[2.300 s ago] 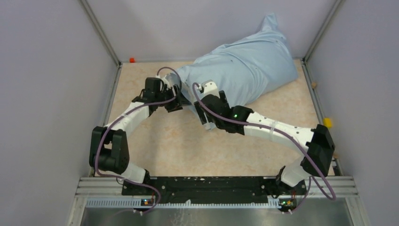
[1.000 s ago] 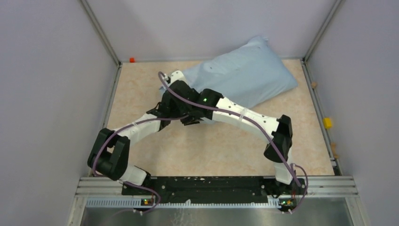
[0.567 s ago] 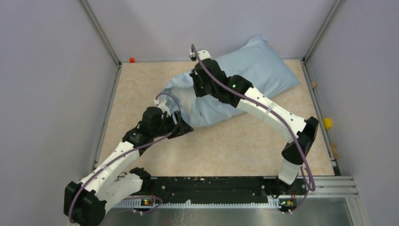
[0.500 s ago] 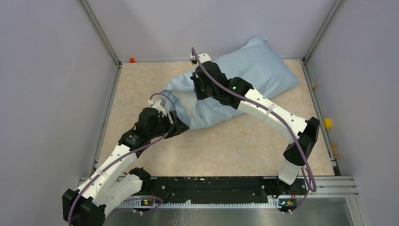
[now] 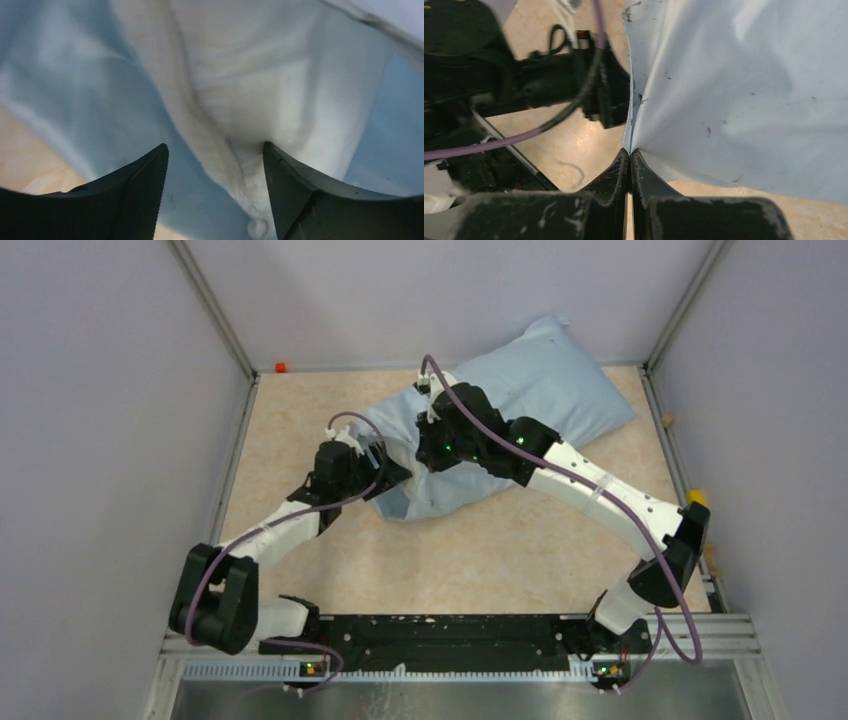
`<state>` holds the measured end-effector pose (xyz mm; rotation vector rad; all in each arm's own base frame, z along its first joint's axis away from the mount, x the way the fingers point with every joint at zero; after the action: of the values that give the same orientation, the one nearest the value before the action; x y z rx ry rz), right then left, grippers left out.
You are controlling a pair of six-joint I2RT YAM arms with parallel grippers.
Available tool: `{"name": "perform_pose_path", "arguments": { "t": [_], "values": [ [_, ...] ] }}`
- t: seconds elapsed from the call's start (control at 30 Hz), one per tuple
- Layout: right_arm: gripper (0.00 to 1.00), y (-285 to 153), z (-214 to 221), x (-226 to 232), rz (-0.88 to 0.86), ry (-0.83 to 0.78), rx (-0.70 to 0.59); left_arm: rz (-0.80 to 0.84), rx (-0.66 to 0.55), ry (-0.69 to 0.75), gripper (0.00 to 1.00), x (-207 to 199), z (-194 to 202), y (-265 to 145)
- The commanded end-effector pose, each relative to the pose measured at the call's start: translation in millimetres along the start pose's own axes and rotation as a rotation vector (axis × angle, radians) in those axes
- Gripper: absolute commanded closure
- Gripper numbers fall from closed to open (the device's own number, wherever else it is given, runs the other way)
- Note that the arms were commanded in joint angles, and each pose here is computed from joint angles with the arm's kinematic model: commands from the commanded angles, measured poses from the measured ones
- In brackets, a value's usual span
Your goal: Put the pillow into the pillowcase
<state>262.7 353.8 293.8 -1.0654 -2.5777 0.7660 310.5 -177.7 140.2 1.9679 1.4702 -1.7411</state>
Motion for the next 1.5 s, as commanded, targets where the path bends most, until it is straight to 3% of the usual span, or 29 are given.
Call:
{"name": "perform_pose_path", "arguments": {
  "t": [0.0,0.1,0.17,0.27,0.4,0.53,0.63,0.77,0.9,1.1,1.47],
  "values": [
    [1.0,-24.7,-23.1,24.5,-0.124,0.035,-0.086,0.276,0.061,0.064,0.36,-76.0,13.2,28.1],
    [1.0,-24.6,-22.7,27.2,-0.133,0.037,-0.086,0.304,0.152,0.064,0.64,-85.2,44.0,36.7],
    [1.0,-20.1,-16.1,16.7,-0.073,0.026,-0.063,0.283,0.193,0.038,0.67,-74.5,58.2,31.7],
    [1.0,-7.9,-2.8,-2.8,-0.015,0.026,-0.023,0.224,0.189,0.023,0.56,-54.1,66.2,10.6],
    [1.0,10.9,7.9,-33.2,0.067,0.032,0.012,0.065,0.159,0.044,0.31,-18.6,69.1,-19.2],
    [1.0,28.4,15.9,-57.3,0.155,0.029,0.056,-0.09,0.026,0.044,0.25,9.0,52.1,-46.2],
    [1.0,34.1,19.1,-58.4,0.176,0.005,0.088,-0.142,-0.095,0.041,0.27,22.1,27.5,-57.5],
    [0.72,22.7,11.3,-39.4,0.229,-0.101,0.072,-0.161,-0.159,-0.015,0.31,34.1,-14.0,-56.9],
    [0.59,9.3,-6.3,-16.1,0.223,-0.16,0.024,-0.15,-0.179,-0.005,0.32,26.0,-43.1,-39.2],
    [0.52,1.5,-22.7,20.3,0.173,-0.254,-0.005,-0.116,-0.187,0.0,0.32,6.2,-75.7,-7.6],
    [0.53,34.9,7.1,81.6,-0.147,-0.3,0.017,-0.016,-0.123,0.006,0.34,-21.9,-102.6,41.9]
  ]
}}
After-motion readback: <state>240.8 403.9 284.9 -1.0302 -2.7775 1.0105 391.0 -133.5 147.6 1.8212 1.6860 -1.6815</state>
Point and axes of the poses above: each gripper's point midway between its finger pads, its own y axis out along the fingers, its own x axis along the line the jaws close on, z = x × y, the point moved 1 cm from there along -y, back along the fingers, and after that the axes turned 14 degrees about -y, right-handed, at the moved point
